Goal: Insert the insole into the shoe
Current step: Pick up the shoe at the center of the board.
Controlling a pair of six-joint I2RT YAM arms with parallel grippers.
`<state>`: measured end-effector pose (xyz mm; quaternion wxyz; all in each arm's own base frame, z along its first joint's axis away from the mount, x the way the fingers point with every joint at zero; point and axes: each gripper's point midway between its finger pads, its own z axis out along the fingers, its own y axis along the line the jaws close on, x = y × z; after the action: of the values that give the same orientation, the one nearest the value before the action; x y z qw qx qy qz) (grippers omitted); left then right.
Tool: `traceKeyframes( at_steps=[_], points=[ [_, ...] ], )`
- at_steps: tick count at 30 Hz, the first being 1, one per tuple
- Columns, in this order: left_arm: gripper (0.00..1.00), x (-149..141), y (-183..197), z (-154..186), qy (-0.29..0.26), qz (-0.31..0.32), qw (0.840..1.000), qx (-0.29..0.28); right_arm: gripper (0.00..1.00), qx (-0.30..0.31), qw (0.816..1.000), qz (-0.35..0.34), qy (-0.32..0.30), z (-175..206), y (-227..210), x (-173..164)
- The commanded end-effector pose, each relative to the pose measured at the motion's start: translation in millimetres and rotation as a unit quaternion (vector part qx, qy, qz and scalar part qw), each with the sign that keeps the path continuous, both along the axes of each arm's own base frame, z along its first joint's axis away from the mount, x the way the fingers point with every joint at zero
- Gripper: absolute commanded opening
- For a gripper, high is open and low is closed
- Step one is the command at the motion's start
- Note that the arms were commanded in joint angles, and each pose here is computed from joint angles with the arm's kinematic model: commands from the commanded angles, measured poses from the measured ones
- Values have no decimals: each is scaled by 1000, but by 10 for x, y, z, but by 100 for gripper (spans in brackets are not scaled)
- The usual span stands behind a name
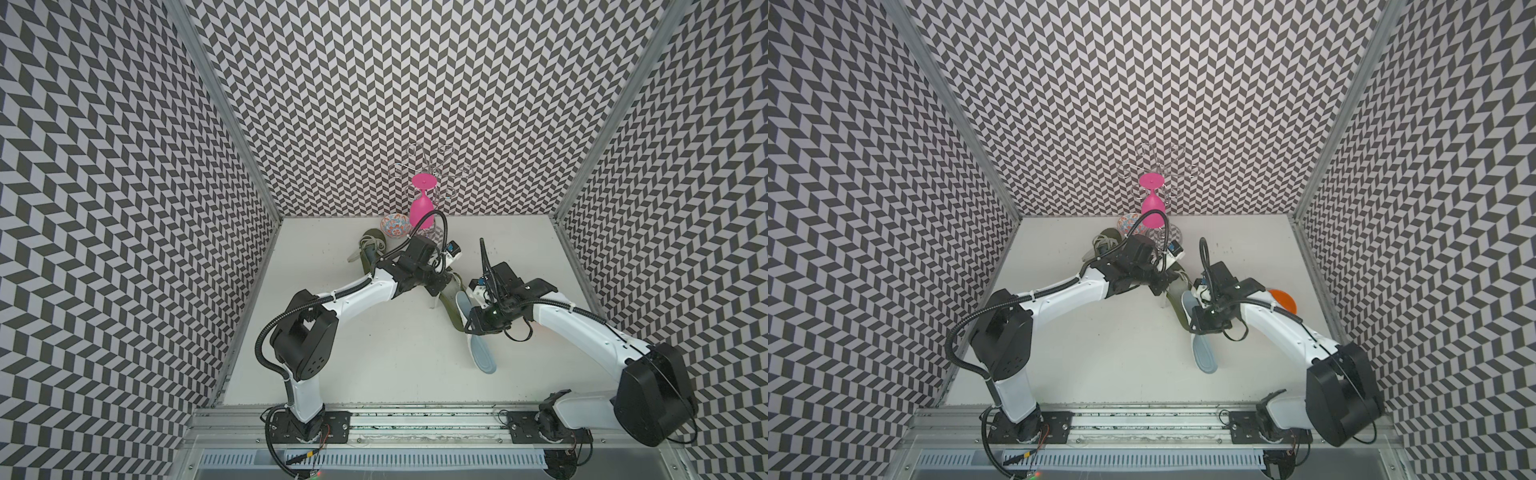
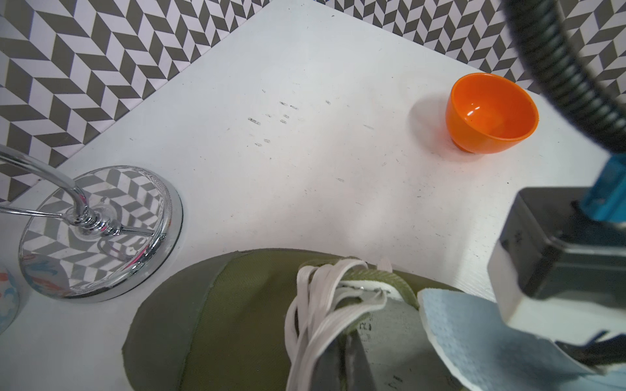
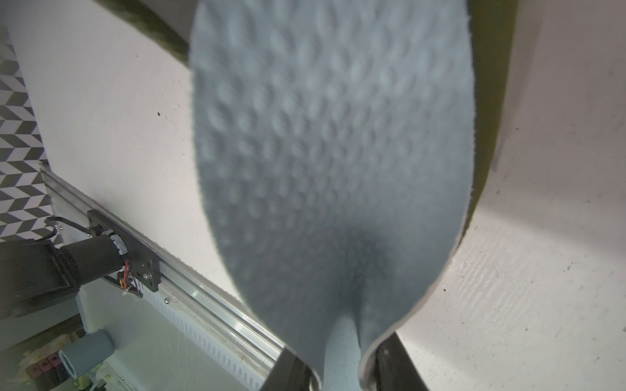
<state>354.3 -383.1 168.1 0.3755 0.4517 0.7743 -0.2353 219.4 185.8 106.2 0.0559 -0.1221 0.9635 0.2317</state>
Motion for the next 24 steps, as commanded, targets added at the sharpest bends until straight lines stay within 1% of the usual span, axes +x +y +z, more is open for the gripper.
traceKeyframes(
  at_steps=[1,4,7,14,18,21,24],
  points=[
    [0,-43,-144,368,-54,-32,997,-45,30,19,1000,7,-6,67,140,74],
    [0,-37,-124,326,-65,-30,997,-30,30,19,1000,6,-13,136,162,113],
    [0,-11,-94,253,-65,-26,997,-17,30,14,1000,4,-19,198,144,130],
    [0,47,-51,184,-63,-23,998,-4,30,22,1000,14,-10,219,207,21],
    [0,88,-4,171,-62,-23,998,-4,30,26,999,19,-2,174,196,-70],
    [0,84,19,183,-57,-32,998,-8,30,40,999,28,-2,201,218,-150],
    [0,-22,-19,237,-43,-58,997,-19,31,54,998,32,-10,221,247,-154]
  ],
)
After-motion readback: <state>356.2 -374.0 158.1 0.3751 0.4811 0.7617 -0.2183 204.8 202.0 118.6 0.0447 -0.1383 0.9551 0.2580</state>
